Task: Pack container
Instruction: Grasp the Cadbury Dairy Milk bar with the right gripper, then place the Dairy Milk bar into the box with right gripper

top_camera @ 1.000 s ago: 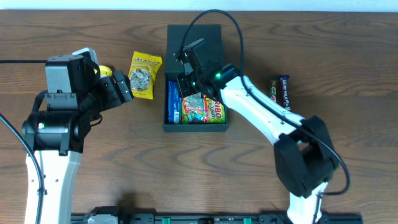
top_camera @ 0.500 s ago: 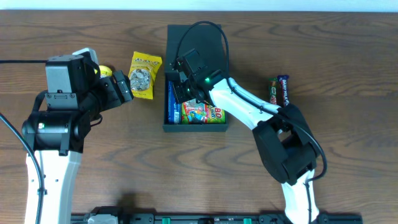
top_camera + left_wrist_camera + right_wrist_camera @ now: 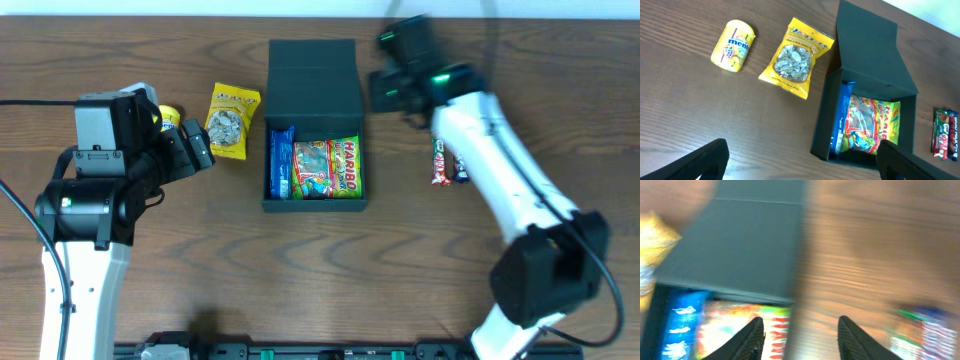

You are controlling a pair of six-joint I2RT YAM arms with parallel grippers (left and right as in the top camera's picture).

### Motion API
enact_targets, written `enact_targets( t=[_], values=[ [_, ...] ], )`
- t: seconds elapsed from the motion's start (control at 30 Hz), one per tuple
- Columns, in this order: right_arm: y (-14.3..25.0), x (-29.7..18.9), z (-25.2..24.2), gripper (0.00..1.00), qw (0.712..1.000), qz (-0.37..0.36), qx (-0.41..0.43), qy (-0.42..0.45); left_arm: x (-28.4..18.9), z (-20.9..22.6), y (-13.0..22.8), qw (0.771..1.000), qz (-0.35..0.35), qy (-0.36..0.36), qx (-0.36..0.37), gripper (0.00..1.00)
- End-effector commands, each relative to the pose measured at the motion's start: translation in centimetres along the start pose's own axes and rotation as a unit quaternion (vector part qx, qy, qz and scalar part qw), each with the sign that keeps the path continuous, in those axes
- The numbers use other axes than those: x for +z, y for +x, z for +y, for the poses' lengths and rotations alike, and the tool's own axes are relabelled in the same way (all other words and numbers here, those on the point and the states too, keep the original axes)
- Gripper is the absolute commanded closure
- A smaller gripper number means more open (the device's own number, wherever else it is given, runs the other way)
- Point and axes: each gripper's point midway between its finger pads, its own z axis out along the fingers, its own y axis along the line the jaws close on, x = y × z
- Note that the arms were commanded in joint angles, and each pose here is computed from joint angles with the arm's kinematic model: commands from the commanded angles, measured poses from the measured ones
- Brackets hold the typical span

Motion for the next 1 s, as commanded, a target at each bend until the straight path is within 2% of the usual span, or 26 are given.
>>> enact_targets(
  t=[0.0,0.13,0.2,0.23,0.37,0.87,0.97],
  values=[
    [3.2,2.8,-5.7,0.51,0.993,0.063,-0.011,0.097,-0.3,0.1,-0.5,1.000,-0.010,-0.002,-0.003,0.05],
    [6.4,5.3,-10.5,0.60,0.982,0.129,0.028,0.135,-0.3,0.0,-0.8,1.000,-0.016,0.001,-0.002,0.05],
    [7.1,6.0,-12.4,0.60,0.978,0.144,0.044,0.145,-0.3,0.0,-0.8,1.000,-0.018,0.001,-0.002,0.05],
    [7.5,6.3,-13.2,0.57,0.976,0.153,0.049,0.147,-0.3,0.0,-0.9,1.000,-0.017,0.000,-0.002,0.05],
    [9.3,7.3,-15.2,0.58,0.970,0.179,0.060,0.154,0.0,0.0,-0.8,1.000,-0.013,-0.001,-0.003,0.05],
    [13.1,10.1,-16.3,0.59,0.970,0.185,0.071,0.140,0.4,-0.1,-1.3,1.000,-0.019,0.002,-0.002,0.05],
    [13.8,10.2,-16.5,0.63,0.969,0.191,0.075,0.141,0.4,-0.1,-1.3,1.000,-0.020,0.002,-0.002,0.05]
  ],
)
